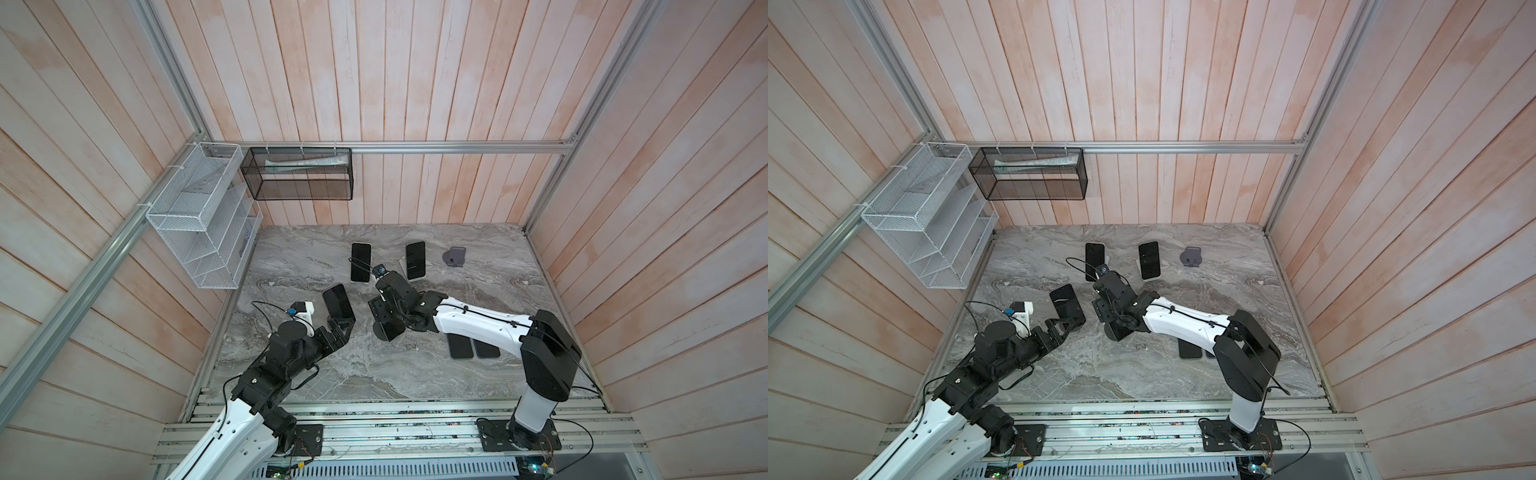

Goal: Remove the phone from the phone stand
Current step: 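Carry the green phone nearer the robot above the flat phones with the right gripper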

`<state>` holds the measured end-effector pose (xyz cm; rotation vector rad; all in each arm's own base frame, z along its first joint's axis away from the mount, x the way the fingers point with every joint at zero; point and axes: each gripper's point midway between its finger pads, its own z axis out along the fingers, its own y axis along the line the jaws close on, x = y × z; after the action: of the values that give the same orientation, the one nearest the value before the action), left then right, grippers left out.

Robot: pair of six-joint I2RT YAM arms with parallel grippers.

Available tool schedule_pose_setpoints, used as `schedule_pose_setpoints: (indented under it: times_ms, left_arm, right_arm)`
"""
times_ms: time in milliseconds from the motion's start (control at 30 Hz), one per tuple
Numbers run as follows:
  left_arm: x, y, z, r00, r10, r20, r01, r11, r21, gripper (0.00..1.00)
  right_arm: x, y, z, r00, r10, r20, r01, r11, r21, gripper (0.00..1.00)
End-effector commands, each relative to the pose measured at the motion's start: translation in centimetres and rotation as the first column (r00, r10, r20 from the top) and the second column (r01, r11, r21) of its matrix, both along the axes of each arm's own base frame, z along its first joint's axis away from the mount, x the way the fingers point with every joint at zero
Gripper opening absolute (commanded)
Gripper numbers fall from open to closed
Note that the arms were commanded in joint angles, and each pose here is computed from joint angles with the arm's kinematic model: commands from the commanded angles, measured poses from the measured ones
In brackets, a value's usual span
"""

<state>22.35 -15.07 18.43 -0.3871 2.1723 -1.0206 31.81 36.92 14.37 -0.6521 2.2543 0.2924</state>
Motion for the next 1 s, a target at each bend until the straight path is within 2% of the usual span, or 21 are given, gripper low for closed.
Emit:
schedule_pose_setpoints:
  times_ms: [0, 233, 667, 967]
  left_arm:
    - [0.2, -0.2, 0.9, 0.999, -0.017, 0.039, 0.017, 1.0, 0.002, 1.0]
    - [0.3, 0.4, 1.0, 0.999, 0.0, 0.042, -0.001, 0.999, 0.037, 1.0]
    - [0.7, 0.6, 2.3, 0.997, 0.022, 0.072, -0.025, 0.999, 0.037, 1.0]
    - [0.8, 1.5, 3.2, 0.991, 0.081, 0.11, -0.082, 0.997, 0.007, 1.0]
  right_arm:
    - [-0.1, -0.7, 1.5, 0.998, -0.013, 0.054, 0.013, 1.0, 0.008, 0.72]
    - [-0.5, -1.2, 3.5, 0.995, -0.034, 0.091, 0.03, 0.998, 0.051, 0.69]
    - [-1.7, -2.3, 6.1, 0.989, -0.078, 0.122, 0.066, 0.992, 0.105, 0.68]
    - [-2.4, -5.6, 7.3, 0.975, -0.179, 0.13, 0.163, 0.979, 0.125, 0.68]
